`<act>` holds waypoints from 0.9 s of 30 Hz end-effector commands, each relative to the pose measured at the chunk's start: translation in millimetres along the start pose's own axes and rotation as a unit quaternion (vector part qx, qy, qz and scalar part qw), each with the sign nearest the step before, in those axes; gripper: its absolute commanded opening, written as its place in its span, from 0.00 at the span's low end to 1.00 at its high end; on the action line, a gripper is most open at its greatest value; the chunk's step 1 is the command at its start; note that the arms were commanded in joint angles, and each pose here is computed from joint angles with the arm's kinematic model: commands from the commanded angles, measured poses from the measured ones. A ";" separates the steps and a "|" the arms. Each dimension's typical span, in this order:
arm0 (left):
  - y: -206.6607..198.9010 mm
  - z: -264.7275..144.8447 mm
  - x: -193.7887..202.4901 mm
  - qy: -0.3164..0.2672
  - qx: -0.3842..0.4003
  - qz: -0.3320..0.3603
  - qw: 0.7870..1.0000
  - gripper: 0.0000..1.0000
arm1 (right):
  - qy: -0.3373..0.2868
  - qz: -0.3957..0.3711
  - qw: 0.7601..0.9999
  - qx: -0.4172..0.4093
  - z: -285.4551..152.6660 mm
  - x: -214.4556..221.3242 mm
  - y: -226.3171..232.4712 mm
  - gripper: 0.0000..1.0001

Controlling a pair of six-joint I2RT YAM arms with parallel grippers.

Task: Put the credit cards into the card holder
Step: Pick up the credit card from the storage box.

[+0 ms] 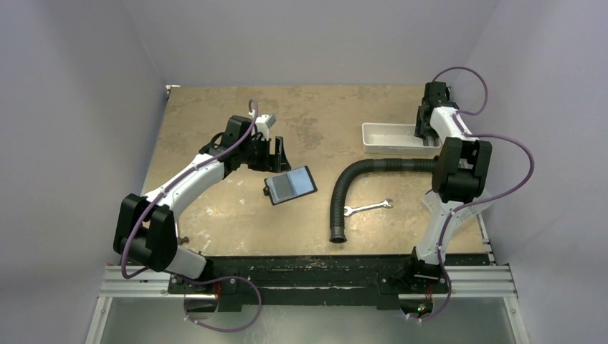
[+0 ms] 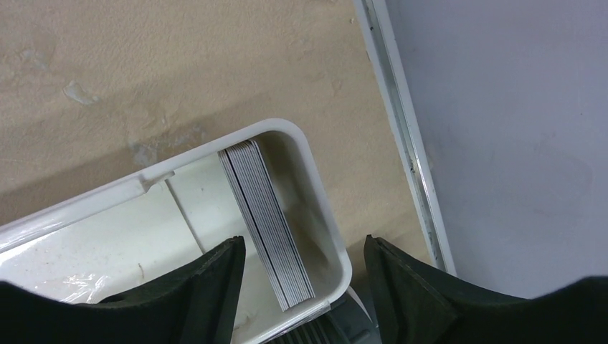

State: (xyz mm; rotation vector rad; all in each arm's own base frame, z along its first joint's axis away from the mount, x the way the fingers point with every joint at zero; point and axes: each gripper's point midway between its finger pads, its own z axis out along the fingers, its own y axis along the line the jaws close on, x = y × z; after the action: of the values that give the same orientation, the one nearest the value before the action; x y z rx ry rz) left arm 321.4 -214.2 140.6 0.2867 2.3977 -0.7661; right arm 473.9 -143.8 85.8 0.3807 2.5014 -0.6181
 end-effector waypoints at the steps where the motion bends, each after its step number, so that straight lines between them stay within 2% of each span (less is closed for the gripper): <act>1: -10.7 -6.3 -10.9 -0.023 0.020 0.016 0.999 0.77 | -0.022 0.006 1.000 0.008 -9.1 -21.3 -5.7 0.69; 10: -11.8 -6.1 -11.0 -0.023 0.023 0.017 0.999 0.77 | -0.011 0.000 0.999 0.037 -2.9 -17.4 -12.8 0.65; 22: -12.6 -5.8 -9.5 -0.021 0.027 0.017 0.999 0.77 | -0.012 0.001 0.999 0.035 -6.3 -18.1 -13.2 0.37; 24: -13.1 -5.6 -9.3 -0.021 0.028 0.018 0.999 0.77 | -0.011 0.000 0.999 0.035 -5.9 -18.0 -13.4 0.39; 27: -13.0 -5.3 -9.0 -0.020 0.028 0.016 0.999 0.77 | -0.009 -0.005 0.999 0.034 -4.3 -16.6 -12.9 0.54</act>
State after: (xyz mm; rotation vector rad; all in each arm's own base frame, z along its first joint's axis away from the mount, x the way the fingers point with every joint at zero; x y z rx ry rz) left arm 319.6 -216.7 141.7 0.2968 2.3954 -0.7883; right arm 476.4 -148.4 87.5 0.3841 2.5036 -0.6690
